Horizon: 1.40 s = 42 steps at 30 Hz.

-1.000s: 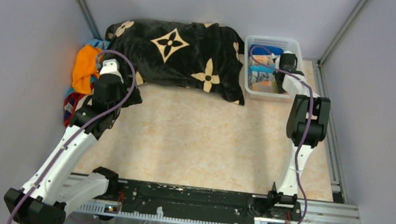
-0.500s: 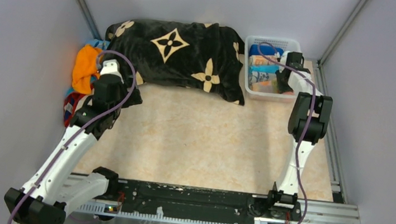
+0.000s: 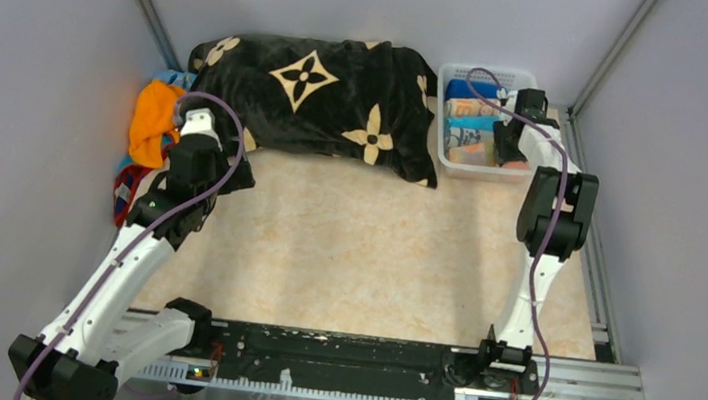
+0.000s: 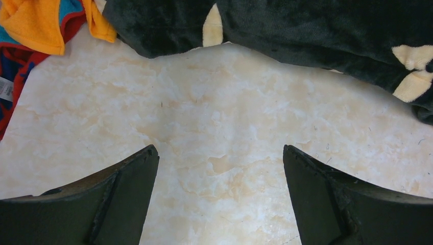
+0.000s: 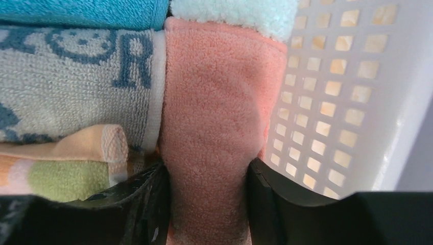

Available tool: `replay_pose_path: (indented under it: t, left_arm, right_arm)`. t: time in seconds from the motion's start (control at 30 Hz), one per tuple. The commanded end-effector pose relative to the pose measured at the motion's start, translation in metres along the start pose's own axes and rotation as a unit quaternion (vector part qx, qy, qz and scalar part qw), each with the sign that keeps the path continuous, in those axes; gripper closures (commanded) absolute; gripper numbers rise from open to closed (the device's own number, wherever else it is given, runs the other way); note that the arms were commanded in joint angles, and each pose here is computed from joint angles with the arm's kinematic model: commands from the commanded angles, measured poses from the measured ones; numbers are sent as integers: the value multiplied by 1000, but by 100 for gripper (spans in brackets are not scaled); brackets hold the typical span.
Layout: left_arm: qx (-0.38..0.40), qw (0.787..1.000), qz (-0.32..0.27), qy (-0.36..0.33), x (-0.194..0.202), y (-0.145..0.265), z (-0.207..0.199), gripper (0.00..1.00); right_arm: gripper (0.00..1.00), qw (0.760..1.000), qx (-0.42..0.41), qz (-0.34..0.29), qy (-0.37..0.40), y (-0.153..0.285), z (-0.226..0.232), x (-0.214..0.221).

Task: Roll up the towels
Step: Place the towel in the bin.

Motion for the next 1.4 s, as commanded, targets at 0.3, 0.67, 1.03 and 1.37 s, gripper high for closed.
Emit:
replay_pose_path:
  t: [0.3,0.67,1.03,1.37]
  left_arm:
    - [14,1000,-1,4,1,1,-1,3]
    - [20,1000,-8,11,1,4,1,3]
    - [23,1000,-13,13,-1,5,2,3]
    - [26,999,-15,14,-1,6,2,3]
  right_arm:
    - [45,996,51,-72,-11,71,-29,-33]
    - [53,997,43,-68,-1,33,-12,-8]
    - [50,1000,7,-29,-3,-11,1,21]
    - [46,1000,-8,-2,-19,-9,1,25]
Point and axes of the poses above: each gripper's point midway between its finger pads, its own y axis back along the fingers, its own z axis along the line the jaws close on, x = y × z, the point moved 7 cm from there along y, back along the fingers, and after that the axes turned 10 degrees about y, right-handed, at the moved point
